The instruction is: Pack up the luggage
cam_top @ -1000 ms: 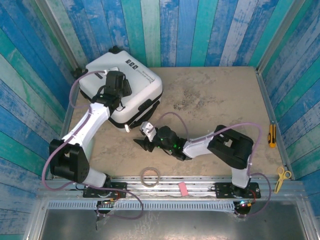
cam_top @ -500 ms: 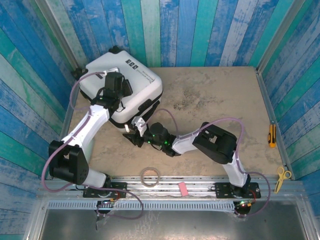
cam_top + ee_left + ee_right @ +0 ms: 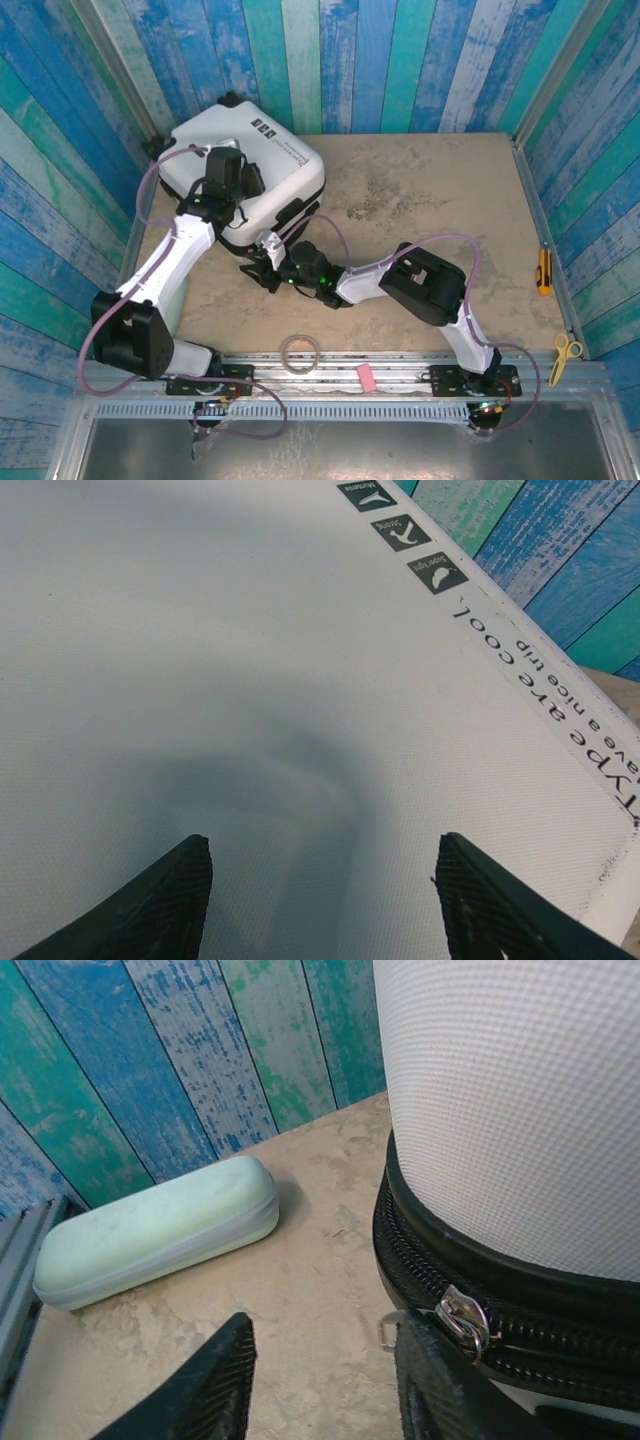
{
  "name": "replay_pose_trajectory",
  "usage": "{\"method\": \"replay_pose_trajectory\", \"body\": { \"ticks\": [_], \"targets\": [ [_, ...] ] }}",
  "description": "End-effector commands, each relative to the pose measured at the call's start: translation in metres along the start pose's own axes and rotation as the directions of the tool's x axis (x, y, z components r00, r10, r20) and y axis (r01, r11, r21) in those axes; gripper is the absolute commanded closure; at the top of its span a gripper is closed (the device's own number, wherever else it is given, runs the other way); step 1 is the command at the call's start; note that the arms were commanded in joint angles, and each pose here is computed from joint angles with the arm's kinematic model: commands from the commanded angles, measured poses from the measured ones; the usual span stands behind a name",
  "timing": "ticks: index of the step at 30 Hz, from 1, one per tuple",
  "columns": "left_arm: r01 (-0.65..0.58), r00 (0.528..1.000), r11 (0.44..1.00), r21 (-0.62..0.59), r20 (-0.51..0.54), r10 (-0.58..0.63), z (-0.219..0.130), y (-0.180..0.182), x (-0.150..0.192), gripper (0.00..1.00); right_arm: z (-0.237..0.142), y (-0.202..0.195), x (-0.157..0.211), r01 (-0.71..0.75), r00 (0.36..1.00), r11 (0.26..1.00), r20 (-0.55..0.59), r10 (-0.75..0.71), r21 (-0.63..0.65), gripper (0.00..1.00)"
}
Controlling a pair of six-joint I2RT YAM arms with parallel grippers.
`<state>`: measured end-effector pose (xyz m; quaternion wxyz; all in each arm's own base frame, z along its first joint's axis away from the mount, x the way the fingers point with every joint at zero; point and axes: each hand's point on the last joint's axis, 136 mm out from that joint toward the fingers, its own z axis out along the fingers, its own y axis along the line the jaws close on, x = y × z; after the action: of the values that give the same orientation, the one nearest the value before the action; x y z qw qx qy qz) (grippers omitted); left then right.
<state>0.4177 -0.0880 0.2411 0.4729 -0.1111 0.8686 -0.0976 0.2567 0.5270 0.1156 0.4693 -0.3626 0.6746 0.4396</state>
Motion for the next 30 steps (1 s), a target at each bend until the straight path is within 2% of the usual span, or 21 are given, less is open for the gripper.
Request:
{"method": "replay_pose_trajectory", "body": {
  "ticks": [1,6,10,13,17,21,25,30],
  "targets": [
    [-0.006,0.987,0.999,-0.036,-0.163,0.0,-0.008,0.015,0.046,0.36,0.001,-0.034,0.012,-0.066,0.997,0.986,-0.034,0.072,0.155,0.56],
    [0.004,0.997,1.0,0.011,-0.074,-0.004,-0.03,0.007,0.023,0.29,-0.008,-0.046,0.016,-0.148,0.983,0.956,-0.067,0.17,0.254,0.52],
    [0.045,0.993,0.998,0.05,0.107,-0.05,-0.073,0.007,-0.015,0.24,-0.019,-0.056,0.014,-0.172,0.975,0.927,-0.08,0.209,0.334,0.47],
    [0.105,0.962,0.994,0.017,0.252,-0.105,-0.112,0.023,-0.039,0.23,-0.028,-0.06,0.005,-0.174,0.974,0.917,-0.075,0.214,0.36,0.44],
    [0.215,0.907,0.975,-0.053,0.382,-0.179,-0.15,0.056,-0.044,0.25,-0.035,-0.053,-0.01,-0.122,0.983,0.938,-0.089,0.159,0.324,0.43],
    [0.255,0.898,0.962,-0.092,0.392,-0.2,-0.155,0.075,-0.024,0.25,-0.04,-0.049,-0.01,-0.047,0.983,0.949,-0.156,0.1,0.311,0.4],
    [0.255,0.919,0.963,-0.091,0.331,-0.212,-0.14,0.075,-0.003,0.24,-0.043,-0.039,-0.016,-0.064,0.98,0.964,-0.165,0.109,0.259,0.39],
    [0.253,0.926,0.965,-0.066,0.306,-0.221,-0.133,0.072,0.005,0.24,-0.037,-0.028,-0.022,-0.109,0.974,0.971,-0.174,0.147,0.212,0.38]
  ]
}}
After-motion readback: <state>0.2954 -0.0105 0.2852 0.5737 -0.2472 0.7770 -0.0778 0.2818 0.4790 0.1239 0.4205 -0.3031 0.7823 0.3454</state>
